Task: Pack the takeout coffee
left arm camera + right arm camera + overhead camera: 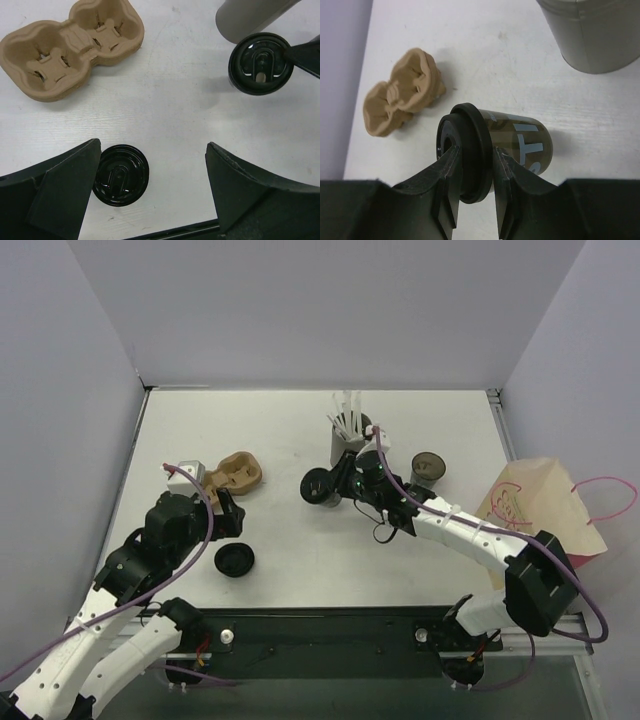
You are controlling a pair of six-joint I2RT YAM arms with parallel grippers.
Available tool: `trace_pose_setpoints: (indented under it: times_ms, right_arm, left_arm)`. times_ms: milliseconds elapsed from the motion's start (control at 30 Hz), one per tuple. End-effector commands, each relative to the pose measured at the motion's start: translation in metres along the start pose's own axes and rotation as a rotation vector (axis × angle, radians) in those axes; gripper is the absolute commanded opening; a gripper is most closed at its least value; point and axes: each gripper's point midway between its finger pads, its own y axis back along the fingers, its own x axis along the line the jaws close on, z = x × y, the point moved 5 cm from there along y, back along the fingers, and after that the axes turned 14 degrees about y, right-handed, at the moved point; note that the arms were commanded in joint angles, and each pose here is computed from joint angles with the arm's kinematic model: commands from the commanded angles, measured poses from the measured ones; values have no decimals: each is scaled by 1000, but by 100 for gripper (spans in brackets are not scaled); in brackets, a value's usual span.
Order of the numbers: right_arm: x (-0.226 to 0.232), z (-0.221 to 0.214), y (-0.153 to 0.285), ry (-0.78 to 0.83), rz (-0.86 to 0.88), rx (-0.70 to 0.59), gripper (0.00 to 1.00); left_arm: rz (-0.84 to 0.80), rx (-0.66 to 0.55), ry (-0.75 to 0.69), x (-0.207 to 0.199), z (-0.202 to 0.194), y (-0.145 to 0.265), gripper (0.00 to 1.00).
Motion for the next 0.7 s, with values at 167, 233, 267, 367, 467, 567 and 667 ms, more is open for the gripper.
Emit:
trace_pose_setpoints:
  times_ms: [167, 233, 267, 367, 467, 567, 667]
  right_arm:
    - [-21, 59, -17, -278, -11, -260, 13]
    - [-40, 58, -19, -309, -54, -261, 13]
    - [-46, 59, -16, -314, -69, -270, 13]
    - [-75, 51, -13, -330, -140, -250, 13]
    - [-99, 43, -9, -367, -173, -253, 13]
    - [-116, 34, -6, -402, -174, -276, 13]
    - [-132, 31, -4, -430, -194, -283, 13]
  left_arm:
    - [-7, -76, 16, 1, 11, 9, 95]
    - [-7, -76, 16, 1, 12, 8, 95]
    - [-8, -75, 15, 1, 12, 9, 95]
    - [-6, -73, 14, 1, 11, 8, 95]
    - [-8, -75, 15, 1, 12, 8, 95]
    - [-10, -73, 13, 0, 12, 8, 95]
    - [-13, -71, 13, 0, 11, 8, 95]
